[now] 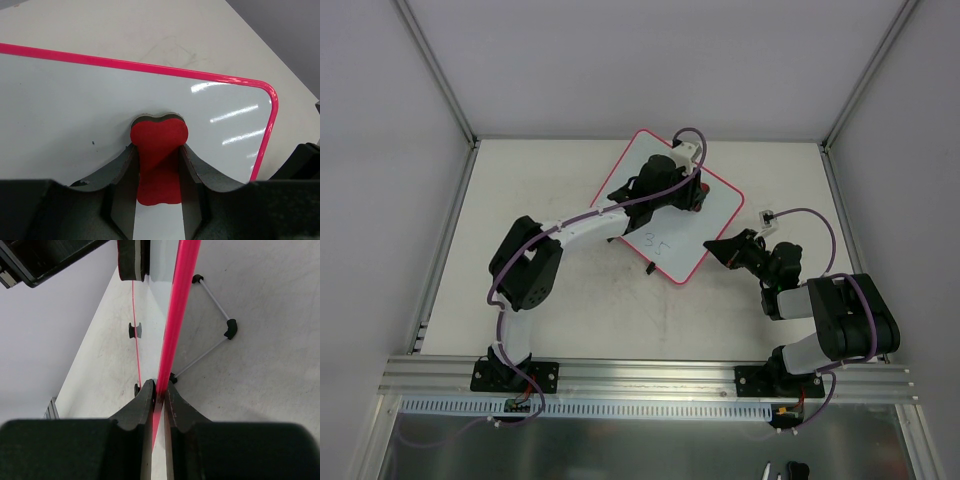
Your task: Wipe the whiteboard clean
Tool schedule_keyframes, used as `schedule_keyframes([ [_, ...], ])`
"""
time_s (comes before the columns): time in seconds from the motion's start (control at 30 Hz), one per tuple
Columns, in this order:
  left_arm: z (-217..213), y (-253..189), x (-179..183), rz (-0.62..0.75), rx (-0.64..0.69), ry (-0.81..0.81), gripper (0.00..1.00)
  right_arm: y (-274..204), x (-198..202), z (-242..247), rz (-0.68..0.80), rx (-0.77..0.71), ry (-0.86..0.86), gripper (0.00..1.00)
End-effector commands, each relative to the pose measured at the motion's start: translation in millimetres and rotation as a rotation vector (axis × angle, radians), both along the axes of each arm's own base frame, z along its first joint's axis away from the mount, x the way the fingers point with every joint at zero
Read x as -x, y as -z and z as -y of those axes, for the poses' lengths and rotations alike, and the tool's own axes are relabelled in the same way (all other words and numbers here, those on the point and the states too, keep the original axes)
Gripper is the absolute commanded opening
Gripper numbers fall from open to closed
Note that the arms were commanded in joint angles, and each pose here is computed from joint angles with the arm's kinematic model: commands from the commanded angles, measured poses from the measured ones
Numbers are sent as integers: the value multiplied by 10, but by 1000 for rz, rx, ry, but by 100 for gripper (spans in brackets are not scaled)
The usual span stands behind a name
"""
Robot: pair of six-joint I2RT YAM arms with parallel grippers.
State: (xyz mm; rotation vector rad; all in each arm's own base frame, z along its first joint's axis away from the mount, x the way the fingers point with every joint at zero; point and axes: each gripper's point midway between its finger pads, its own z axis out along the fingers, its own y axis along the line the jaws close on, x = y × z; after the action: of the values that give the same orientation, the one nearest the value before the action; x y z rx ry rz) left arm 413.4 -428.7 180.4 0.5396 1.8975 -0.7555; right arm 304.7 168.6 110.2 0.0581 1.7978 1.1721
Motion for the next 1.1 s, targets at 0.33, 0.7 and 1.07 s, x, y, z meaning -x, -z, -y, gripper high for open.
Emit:
schedule_keyframes([
  [0.33, -948, 195, -586, -58, -50, -193, 18, -661, -28, -120, 353, 2, -64, 0],
  [0.7, -1153, 271, -516, -82, -71, -203, 18, -651, -33, -115, 351, 4, -63, 0],
  [1.07, -1389, 646, 119, -115, -2, -231, 18, -665, -25, -121, 355, 3, -66, 0],
])
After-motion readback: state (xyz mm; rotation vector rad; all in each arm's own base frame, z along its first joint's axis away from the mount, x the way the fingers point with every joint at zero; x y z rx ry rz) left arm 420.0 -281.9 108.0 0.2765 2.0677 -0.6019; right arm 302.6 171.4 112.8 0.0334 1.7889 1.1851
